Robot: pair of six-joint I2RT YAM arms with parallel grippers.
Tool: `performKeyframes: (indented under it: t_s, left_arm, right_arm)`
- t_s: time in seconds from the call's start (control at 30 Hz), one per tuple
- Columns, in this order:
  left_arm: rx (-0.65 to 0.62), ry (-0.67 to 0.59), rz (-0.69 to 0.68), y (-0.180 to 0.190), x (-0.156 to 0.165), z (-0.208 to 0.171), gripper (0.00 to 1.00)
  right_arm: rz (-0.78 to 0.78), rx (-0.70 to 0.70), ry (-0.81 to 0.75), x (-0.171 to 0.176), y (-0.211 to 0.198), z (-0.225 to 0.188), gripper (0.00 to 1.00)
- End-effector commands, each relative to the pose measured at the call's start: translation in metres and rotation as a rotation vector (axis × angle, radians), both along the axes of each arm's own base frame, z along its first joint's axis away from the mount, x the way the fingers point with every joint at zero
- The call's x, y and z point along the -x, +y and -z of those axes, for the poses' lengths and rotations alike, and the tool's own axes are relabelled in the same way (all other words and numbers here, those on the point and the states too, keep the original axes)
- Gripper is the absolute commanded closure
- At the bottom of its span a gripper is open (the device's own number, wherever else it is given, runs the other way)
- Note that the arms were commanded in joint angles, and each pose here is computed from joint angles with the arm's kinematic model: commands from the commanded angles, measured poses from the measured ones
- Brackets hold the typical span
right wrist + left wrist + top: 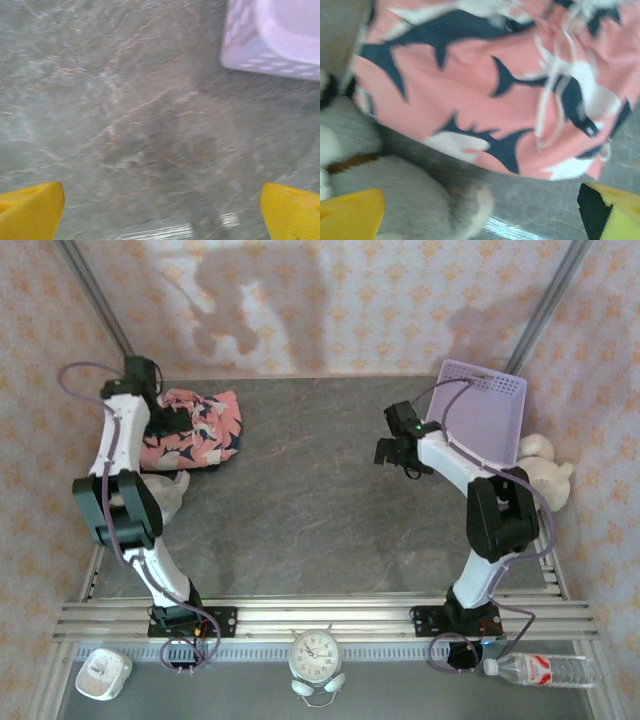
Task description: Fold and stack the mixed laundry pile
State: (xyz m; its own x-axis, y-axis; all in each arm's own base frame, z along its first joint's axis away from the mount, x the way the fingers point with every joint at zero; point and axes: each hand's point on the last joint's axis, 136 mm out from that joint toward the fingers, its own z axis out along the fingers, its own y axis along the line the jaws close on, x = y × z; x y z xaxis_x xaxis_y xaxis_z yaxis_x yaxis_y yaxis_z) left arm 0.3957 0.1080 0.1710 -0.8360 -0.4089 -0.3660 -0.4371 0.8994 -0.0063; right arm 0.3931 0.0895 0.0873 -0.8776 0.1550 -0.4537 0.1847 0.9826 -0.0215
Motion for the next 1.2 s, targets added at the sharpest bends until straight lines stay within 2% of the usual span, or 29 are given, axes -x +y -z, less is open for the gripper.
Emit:
performKeyframes:
  t_s: [0.0, 0.13, 0.27, 0.4, 0.5, 0.6, 0.73, 0.8, 0.87, 0.93, 1.07, 1.17]
  left_arm:
    - [0.004, -0.133, 0.062, -0.028, -0.009, 0.013, 0.0]
    - [-0.023, -0.148, 0.056, -0.039, 0.012, 0.055, 0.0]
    - [-0.104, -0.211, 0.086, -0.045, 0.019, 0.08, 0.0]
    - [-0.261, -0.401, 0.162, -0.057, 0.006, 0.069, 0.0]
    - [-0.284, -0.565, 0.128, -0.059, -0.002, 0.061, 0.0]
    - [-0.37, -0.631, 0.067, -0.049, -0.001, 0.062, 0.0]
    - [-0.431, -0.683, 0.059, -0.054, 0.008, 0.061, 0.0]
    - [-0.431, -0.715, 0.059, -0.056, 0.015, 0.062, 0.0]
    - [-0.42, -0.714, 0.087, -0.06, 0.012, 0.065, 0.0]
    - [-0.434, -0.778, 0.068, -0.058, 0.016, 0.068, 0.0]
    - [-0.414, -0.721, 0.095, -0.062, 0.014, 0.073, 0.0]
    - [-0.402, -0.73, 0.121, -0.065, 0.011, 0.072, 0.0]
  right_arm:
    - [-0.072, 0.149, -0.123, -0.016, -0.033, -0.002, 0.0]
    - [-0.066, 0.206, -0.158, -0.021, -0.062, 0.007, 0.0]
    - [-0.032, 0.182, -0.295, -0.032, -0.081, 0.011, 0.0]
    - [0.042, 0.261, -0.427, -0.036, -0.105, 0.004, 0.0]
    - [0.069, 0.232, -0.477, -0.03, -0.11, 0.0, 0.0]
    - [0.099, 0.168, -0.598, -0.014, -0.117, -0.009, 0.0]
    - [0.114, 0.089, -0.753, 0.0, -0.123, -0.005, 0.0]
    - [0.11, 0.084, -0.688, 0.001, -0.122, -0.001, 0.0]
    - [0.11, 0.083, -0.726, 0.0, -0.122, -0.003, 0.0]
    - [0.109, 0.083, -0.703, 0.001, -0.122, -0.002, 0.01]
    - [0.107, 0.084, -0.713, 0.001, -0.122, -0.003, 0.01]
    - [0.107, 0.083, -0.71, 0.001, -0.122, -0.003, 0.01]
